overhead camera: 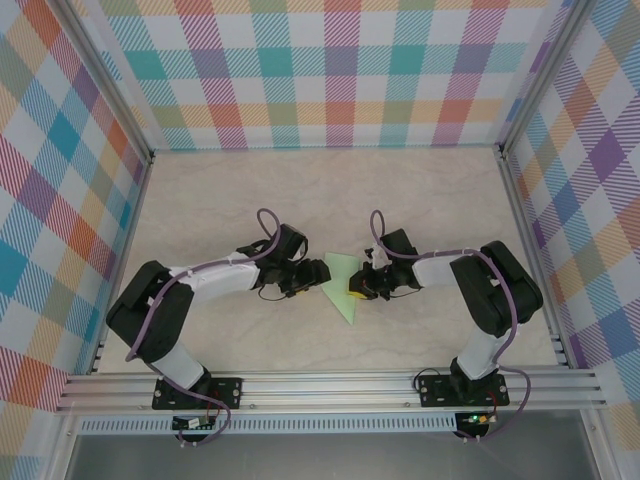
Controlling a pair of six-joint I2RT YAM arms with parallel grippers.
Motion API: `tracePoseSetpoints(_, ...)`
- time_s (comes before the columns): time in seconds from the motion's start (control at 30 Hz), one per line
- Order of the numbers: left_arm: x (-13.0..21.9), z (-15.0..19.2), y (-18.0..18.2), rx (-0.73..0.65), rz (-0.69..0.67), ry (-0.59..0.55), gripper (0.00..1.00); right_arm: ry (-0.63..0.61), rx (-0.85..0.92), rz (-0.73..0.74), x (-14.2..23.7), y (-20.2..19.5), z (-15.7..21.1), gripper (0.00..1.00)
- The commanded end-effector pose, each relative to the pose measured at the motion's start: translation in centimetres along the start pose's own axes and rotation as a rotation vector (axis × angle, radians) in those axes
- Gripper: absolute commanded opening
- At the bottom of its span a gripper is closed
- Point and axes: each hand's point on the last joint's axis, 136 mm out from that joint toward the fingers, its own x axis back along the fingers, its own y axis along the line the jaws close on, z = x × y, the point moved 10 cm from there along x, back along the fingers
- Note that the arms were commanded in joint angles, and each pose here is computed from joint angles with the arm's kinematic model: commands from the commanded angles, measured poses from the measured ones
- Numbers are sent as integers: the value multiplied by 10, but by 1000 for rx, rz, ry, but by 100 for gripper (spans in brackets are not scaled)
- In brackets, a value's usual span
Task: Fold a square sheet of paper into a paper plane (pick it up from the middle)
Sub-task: Fold the wing for the fifth time at the center of the table.
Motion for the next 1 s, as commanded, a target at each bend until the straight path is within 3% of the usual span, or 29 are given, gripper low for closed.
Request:
tracePoseSetpoints(0.0, -7, -1, -12, 15, 36, 20, 62, 6, -25, 31, -4, -15, 3, 8)
tracePoseSetpoints(0.27, -24, -2, -9, 74, 6, 21, 57, 3, -35, 41, -4, -20, 4, 8)
tracePoseSetpoints(0.97, -35, -5, -15, 91, 140, -4, 42, 0, -57, 50, -7, -28, 4, 7)
